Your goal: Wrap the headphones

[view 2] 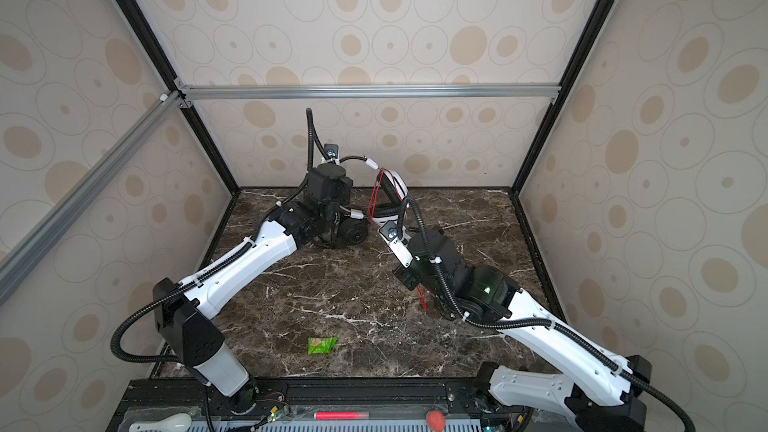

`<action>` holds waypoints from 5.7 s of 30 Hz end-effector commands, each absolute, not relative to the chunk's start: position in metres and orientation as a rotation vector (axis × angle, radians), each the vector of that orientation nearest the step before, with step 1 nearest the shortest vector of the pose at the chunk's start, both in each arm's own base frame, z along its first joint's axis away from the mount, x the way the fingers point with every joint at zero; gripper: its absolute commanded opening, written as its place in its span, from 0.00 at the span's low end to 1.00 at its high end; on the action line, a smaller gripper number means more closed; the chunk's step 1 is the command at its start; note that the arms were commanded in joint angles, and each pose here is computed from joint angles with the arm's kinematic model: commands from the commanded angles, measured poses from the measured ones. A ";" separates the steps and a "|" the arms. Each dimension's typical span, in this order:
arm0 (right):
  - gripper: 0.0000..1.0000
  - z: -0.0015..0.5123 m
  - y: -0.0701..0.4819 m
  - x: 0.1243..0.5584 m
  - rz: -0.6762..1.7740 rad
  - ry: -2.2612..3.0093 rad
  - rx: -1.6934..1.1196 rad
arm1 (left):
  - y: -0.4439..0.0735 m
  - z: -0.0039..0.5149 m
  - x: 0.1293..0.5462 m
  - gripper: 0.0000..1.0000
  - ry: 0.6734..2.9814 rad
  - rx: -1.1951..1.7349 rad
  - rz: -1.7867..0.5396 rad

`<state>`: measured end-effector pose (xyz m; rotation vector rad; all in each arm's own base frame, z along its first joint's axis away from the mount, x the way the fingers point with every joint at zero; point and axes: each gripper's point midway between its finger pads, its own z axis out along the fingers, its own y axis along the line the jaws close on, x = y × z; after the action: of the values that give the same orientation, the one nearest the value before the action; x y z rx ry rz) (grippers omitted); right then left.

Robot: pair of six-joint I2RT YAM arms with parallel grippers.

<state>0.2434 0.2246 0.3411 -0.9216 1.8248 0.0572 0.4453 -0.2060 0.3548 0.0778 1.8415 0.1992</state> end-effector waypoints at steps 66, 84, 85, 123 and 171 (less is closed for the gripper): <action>0.15 0.301 0.189 0.356 0.486 1.815 -0.374 | -0.279 0.639 0.265 0.00 1.245 0.484 -1.084; 0.14 0.236 0.185 0.344 0.504 1.934 -0.361 | -0.254 0.676 0.275 0.00 1.117 0.316 -1.129; 0.14 0.233 0.185 0.342 0.506 1.937 -0.360 | -0.252 0.677 0.276 0.00 1.110 0.304 -1.130; 0.00 0.209 0.206 0.208 0.486 2.092 -0.727 | -0.166 0.561 0.457 0.00 1.367 -0.453 -0.345; 0.00 0.450 0.161 0.350 -0.062 1.777 -0.615 | -0.256 0.313 0.318 0.00 1.914 0.697 -0.389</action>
<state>0.3403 0.1731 0.4429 -0.6779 1.7640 -0.0612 0.3372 -0.2448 0.2783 0.7062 1.9896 -0.2097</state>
